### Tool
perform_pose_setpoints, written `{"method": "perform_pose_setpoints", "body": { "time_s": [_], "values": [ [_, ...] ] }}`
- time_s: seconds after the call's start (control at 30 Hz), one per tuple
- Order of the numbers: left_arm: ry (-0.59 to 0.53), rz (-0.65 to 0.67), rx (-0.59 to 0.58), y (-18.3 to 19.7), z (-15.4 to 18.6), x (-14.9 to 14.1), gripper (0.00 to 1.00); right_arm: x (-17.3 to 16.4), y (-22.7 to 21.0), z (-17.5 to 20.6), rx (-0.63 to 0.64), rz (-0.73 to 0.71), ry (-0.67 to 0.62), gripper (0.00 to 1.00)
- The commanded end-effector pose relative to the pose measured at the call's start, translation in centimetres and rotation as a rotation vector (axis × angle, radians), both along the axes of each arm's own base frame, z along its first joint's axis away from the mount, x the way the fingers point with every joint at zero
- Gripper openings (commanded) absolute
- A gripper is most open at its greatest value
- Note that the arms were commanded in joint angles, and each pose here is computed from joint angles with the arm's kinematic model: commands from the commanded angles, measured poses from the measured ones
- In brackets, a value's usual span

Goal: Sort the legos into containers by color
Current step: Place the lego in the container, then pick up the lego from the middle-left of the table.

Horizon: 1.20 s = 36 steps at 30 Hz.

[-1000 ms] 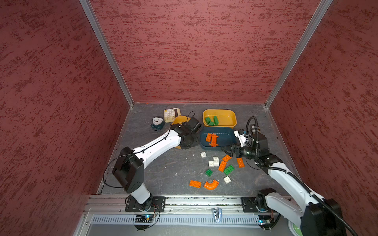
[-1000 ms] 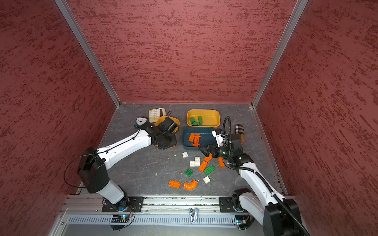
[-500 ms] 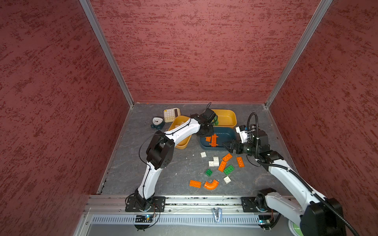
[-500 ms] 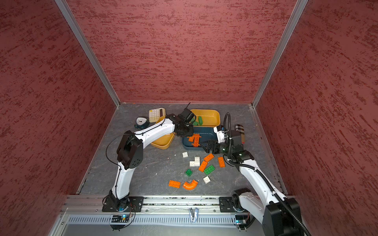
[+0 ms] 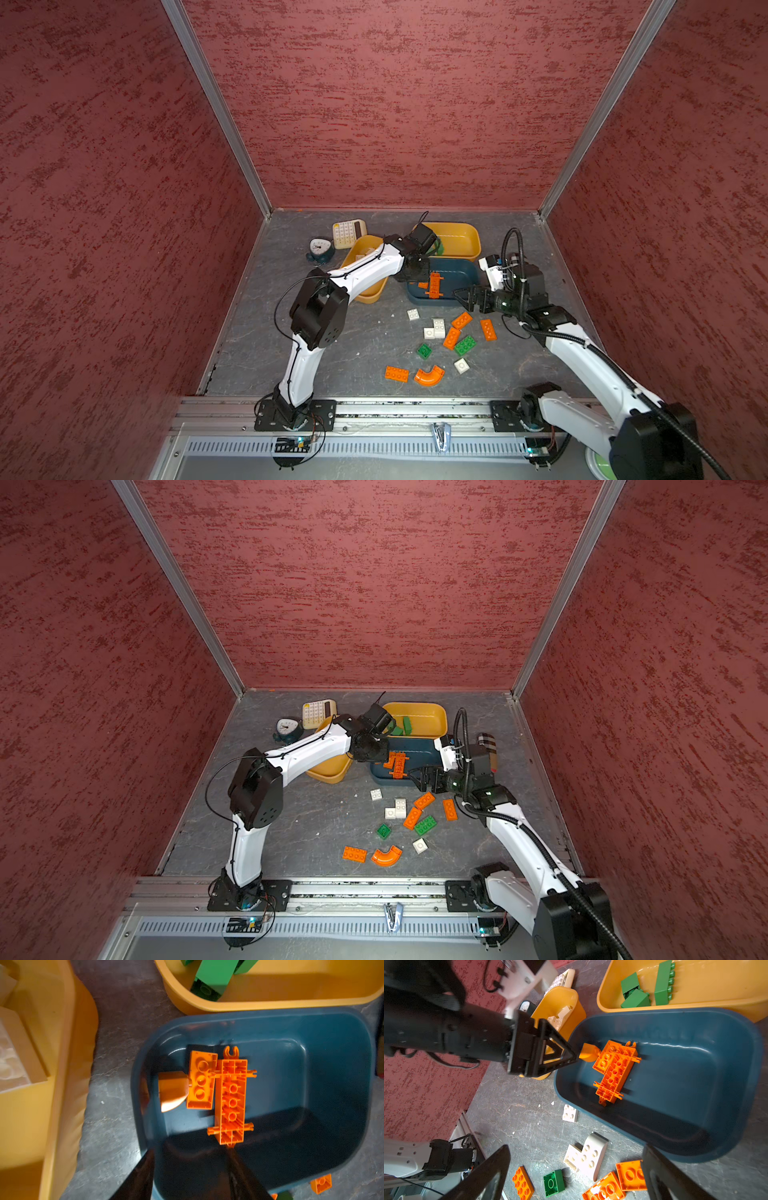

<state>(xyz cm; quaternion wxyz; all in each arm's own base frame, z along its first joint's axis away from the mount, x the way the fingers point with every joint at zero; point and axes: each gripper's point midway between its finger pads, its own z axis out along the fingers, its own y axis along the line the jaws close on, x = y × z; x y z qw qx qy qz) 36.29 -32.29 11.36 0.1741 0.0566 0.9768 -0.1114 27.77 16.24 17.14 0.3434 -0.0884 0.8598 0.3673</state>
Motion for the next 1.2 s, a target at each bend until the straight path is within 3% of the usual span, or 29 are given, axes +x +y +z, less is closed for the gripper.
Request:
{"method": "perform_pose_setpoints", "body": {
  "time_s": [0.0,0.3,0.47,0.57,0.7,0.8,0.97,1.17],
  "values": [
    [-0.060,-0.019,0.022,0.6,2.4,-2.1,0.57,0.4,0.3,1.2,0.000,0.019,-0.039,0.99],
    [0.021,-0.032,0.061,2.4,1.2,-12.9,0.58,-0.7,1.4,1.2,0.060,0.093,-0.023,0.99],
    [0.045,-0.124,0.091,2.1,-0.6,-18.1,0.58,-0.9,1.3,0.7,0.043,0.103,-0.017,0.99],
    [0.027,-0.303,0.110,1.8,-1.7,-20.6,0.57,-0.9,1.4,0.7,0.038,0.111,-0.019,0.99],
    [-0.002,-0.640,0.064,1.4,-2.9,-23.5,0.58,-1.3,1.7,0.5,0.053,0.131,-0.006,0.99],
    [0.002,-0.813,0.071,2.5,-3.7,-24.5,0.62,-1.8,1.8,0.4,0.072,0.140,0.007,0.99],
    [0.003,-1.012,0.122,3.8,-5.6,-25.5,0.63,-2.6,1.7,0.2,0.084,0.128,0.030,0.99],
    [0.049,-1.156,0.216,5.3,-7.7,-26.0,0.62,-3.3,1.4,0.0,0.085,0.105,0.052,0.99]
  ]
}}
